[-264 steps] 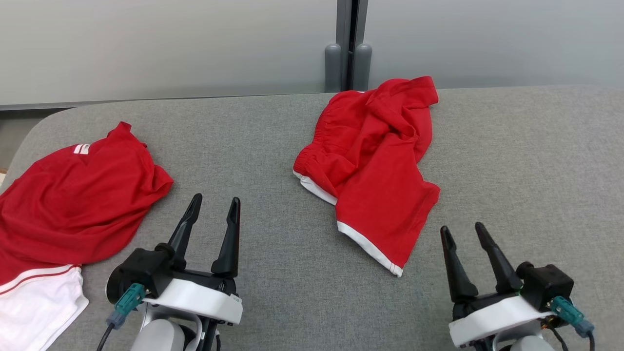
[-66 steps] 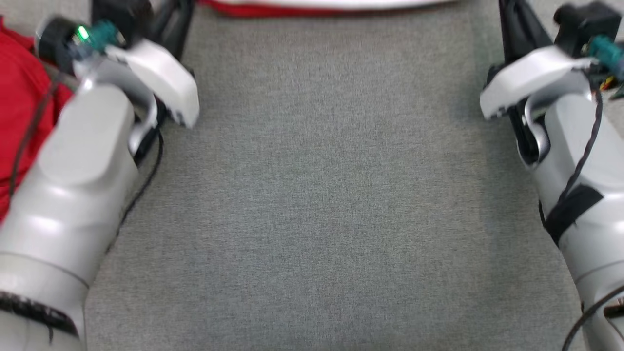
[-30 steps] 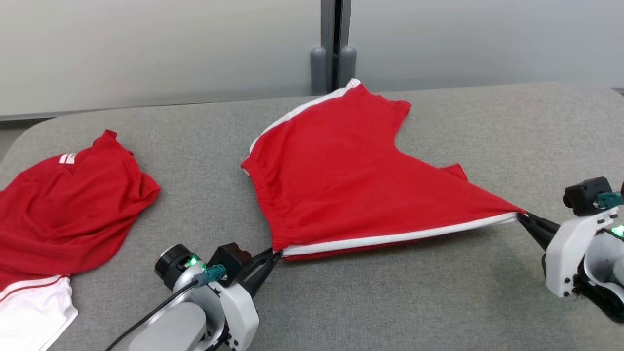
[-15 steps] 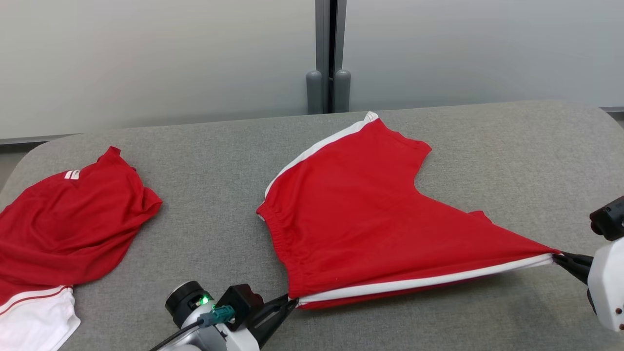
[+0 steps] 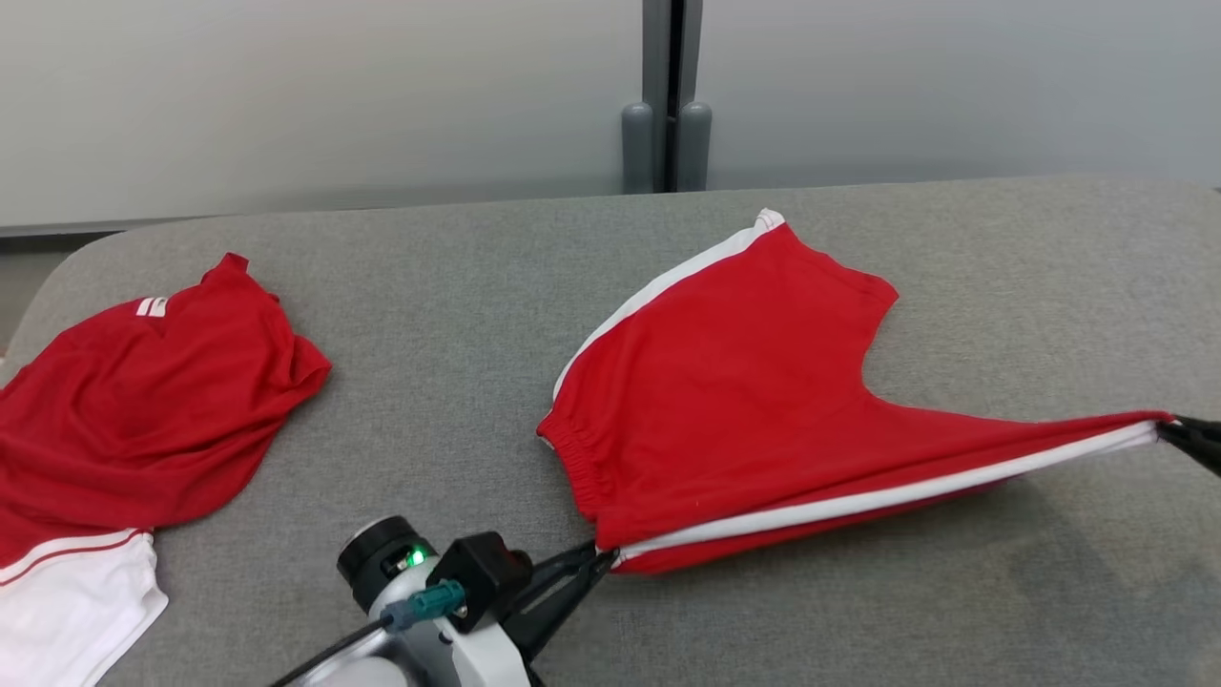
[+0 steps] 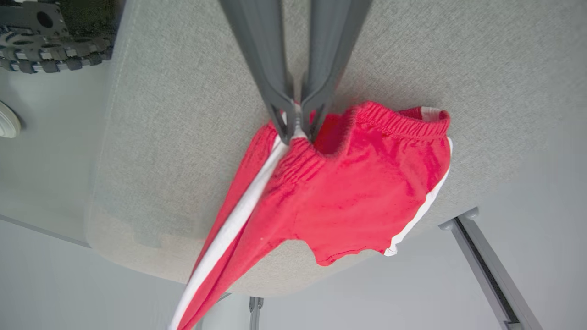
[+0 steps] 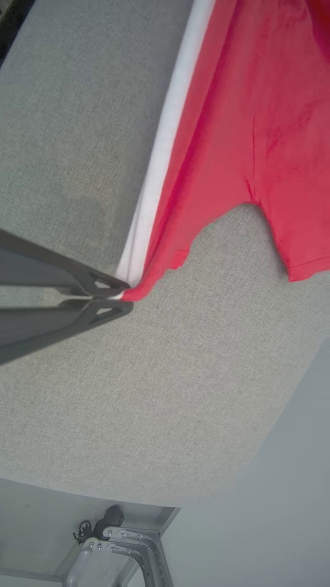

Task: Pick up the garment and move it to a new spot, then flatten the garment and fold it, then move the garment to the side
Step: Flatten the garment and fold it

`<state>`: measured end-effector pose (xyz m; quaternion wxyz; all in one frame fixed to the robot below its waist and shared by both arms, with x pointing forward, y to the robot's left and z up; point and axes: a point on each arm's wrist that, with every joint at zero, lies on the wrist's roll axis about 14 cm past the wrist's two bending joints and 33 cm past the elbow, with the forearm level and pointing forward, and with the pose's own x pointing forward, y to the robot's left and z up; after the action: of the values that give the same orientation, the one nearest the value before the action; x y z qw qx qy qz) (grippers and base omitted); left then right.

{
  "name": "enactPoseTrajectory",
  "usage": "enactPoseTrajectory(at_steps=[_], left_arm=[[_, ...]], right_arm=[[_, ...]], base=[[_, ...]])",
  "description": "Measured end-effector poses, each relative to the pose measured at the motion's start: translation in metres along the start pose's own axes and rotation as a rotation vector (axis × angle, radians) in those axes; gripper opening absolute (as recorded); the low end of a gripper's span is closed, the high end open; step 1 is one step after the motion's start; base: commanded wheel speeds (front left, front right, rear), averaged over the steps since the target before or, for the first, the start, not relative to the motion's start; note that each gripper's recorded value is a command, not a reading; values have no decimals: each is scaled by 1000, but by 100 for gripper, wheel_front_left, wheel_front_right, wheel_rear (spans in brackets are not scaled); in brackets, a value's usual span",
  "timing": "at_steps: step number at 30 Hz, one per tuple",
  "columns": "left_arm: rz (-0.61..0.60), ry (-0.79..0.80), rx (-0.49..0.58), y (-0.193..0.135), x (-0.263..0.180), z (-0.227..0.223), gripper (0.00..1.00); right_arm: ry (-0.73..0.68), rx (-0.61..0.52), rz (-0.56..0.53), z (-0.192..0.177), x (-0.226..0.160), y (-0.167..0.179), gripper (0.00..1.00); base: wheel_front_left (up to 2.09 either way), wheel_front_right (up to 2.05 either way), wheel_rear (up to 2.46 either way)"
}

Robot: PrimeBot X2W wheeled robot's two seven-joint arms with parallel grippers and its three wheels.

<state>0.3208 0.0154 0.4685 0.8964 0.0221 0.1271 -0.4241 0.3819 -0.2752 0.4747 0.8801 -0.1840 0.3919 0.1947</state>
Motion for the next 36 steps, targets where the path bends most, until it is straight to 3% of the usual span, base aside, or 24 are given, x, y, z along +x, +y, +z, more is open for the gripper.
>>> enactPoseTrajectory(at_steps=[7,17,36], left_arm=[[74,-79,-18,32,6,25,0],[146,-115,-41,77,23,31,0],[247,-19,-99,142,47,-14,0]], right_arm=[[-58,-129,-32,58,18,-16,0],[-77,-300,-46,128,75,-20,0],[-69,-387,29,196,202,2,0]], base=[[0,0,0],[0,0,0],[0,0,0]])
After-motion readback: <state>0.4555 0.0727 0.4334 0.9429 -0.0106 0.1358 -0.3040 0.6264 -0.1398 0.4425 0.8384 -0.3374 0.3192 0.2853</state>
